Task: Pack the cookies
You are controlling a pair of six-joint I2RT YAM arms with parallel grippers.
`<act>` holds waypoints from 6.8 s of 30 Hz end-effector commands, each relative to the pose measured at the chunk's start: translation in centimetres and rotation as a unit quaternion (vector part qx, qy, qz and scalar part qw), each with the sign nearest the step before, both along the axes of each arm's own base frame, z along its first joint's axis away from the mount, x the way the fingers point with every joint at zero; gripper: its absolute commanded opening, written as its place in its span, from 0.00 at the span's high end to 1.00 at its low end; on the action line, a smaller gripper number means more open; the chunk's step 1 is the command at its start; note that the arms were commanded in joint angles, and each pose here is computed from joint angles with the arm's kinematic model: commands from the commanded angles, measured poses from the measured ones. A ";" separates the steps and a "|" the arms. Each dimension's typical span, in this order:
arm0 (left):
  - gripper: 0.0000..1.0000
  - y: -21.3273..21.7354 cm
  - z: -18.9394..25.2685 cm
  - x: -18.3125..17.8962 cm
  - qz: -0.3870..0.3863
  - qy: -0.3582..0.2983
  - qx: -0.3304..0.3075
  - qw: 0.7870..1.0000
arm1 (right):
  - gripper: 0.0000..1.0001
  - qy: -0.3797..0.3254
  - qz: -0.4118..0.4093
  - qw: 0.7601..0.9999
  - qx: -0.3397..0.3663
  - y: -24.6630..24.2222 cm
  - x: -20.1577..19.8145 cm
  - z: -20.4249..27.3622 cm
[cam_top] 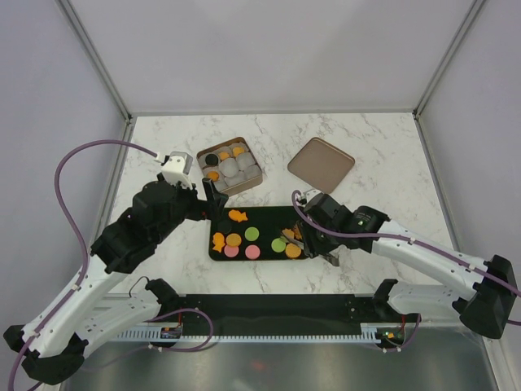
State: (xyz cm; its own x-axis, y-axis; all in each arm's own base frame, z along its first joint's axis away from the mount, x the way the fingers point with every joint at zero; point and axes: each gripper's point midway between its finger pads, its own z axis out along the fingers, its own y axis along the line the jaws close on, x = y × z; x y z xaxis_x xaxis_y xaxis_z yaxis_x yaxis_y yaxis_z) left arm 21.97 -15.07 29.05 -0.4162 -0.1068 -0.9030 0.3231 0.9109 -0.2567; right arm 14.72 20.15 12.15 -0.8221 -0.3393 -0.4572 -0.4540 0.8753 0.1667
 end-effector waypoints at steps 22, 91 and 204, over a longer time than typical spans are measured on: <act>0.00 0.3 1.2 0.0 -0.005 -0.028 0.005 1.000 | 0.69 -0.055 0.003 0.998 0.000 1.7 2.9 3.2; 0.00 2.3 2.3 -1.3 0.020 -0.030 -0.003 0.999 | 0.55 -0.210 -0.034 0.969 0.129 16.9 22.9 13.3; 0.00 -0.2 1.9 -0.2 -0.021 -0.033 0.000 0.999 | 0.63 -0.097 0.015 0.995 0.016 4.3 5.1 10.7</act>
State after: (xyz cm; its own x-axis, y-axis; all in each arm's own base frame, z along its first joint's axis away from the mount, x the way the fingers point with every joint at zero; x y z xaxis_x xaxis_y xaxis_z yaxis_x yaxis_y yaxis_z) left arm 21.57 -15.37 28.46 -0.4215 -0.0757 -0.9037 0.3590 0.9012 -0.2429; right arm 16.28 21.95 19.93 -0.7759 -0.3907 -0.4954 -0.5020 0.8579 0.1096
